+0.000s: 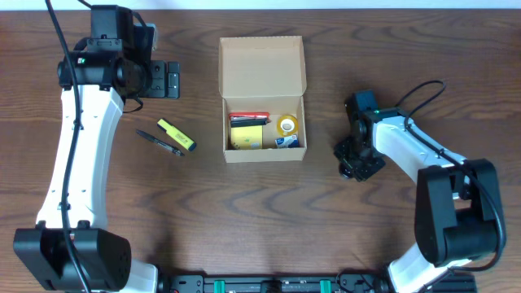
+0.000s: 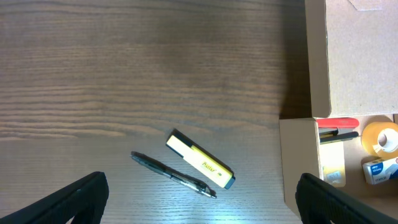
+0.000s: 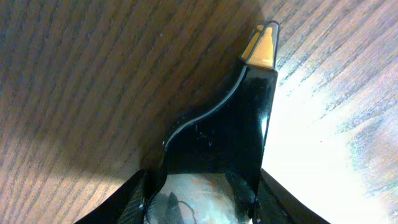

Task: Pack container
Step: 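Lower the right gripper onto the black tape dispenser and close on it, then carry the dispenser with the right gripper and lower it into the box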

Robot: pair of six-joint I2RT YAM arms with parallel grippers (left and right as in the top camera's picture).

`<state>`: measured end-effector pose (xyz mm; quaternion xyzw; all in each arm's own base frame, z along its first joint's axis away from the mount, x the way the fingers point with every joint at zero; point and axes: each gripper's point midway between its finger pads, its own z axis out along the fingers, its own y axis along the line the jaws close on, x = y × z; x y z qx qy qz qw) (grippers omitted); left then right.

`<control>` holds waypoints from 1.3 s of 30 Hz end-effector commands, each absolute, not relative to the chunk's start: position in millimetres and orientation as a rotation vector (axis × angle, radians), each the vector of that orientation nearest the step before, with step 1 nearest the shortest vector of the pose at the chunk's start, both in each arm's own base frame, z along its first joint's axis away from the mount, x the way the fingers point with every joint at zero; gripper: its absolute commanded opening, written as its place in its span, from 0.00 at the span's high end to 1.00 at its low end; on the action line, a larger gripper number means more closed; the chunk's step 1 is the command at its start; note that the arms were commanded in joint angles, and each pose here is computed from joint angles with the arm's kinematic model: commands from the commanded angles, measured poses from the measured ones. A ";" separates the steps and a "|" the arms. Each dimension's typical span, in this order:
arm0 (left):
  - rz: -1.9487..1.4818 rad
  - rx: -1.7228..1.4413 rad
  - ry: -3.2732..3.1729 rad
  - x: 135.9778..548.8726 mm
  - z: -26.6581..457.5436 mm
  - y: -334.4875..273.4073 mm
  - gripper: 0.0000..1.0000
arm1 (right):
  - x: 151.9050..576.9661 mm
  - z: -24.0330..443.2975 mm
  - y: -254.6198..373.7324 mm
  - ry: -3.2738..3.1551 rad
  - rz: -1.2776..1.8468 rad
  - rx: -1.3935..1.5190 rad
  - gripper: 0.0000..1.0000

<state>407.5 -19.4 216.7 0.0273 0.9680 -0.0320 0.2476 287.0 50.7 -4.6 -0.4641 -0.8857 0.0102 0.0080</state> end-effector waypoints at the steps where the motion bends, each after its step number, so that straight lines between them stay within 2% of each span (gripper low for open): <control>1: -0.083 0.087 2.634 409.2 218.0 -17.3 0.03 | 284.7 -6.0 45.2 -2.768 0.069 -1.468 0.72; 4: -0.083 0.087 2.633 409.3 218.1 -17.4 0.03 | 285.0 -5.6 45.2 -2.775 0.067 -1.457 0.96; 5: -0.083 0.087 2.633 409.3 218.1 -17.4 0.03 | 285.7 -4.9 45.3 -2.778 0.065 -1.454 0.99; 9: -0.083 0.087 2.627 410.6 218.8 -17.3 0.03 | 296.3 6.8 47.6 -2.827 0.020 -1.426 0.99; 12: -0.082 0.087 2.623 411.5 219.3 -17.3 0.03 | 319.7 29.7 51.6 -2.966 -0.064 -1.294 0.99; 19: -0.081 0.087 2.603 415.8 221.8 -17.3 0.02 | 395.0 132.8 65.4 -3.480 -0.230 -0.677 0.99; 23: -0.081 0.086 2.594 417.6 222.9 -17.2 0.02 | 418.9 191.9 113.0 -3.666 -0.477 0.010 0.99; 26: -0.080 0.086 2.583 419.9 224.3 -17.2 0.02 | 418.8 213.6 158.7 -3.665 -0.700 0.427 0.99; 32: -0.078 0.087 2.563 424.0 226.9 -17.1 0.03 | 389.3 205.1 229.5 -3.384 -0.888 1.329 0.99; 35: -0.076 0.086 2.551 426.6 228.5 -16.9 0.03 | 375.7 190.5 255.0 -3.145 -0.818 1.873 0.99; 39: -0.075 0.086 2.551 426.6 228.5 -16.8 0.03 | 374.8 170.1 261.9 -2.941 -0.663 2.224 0.99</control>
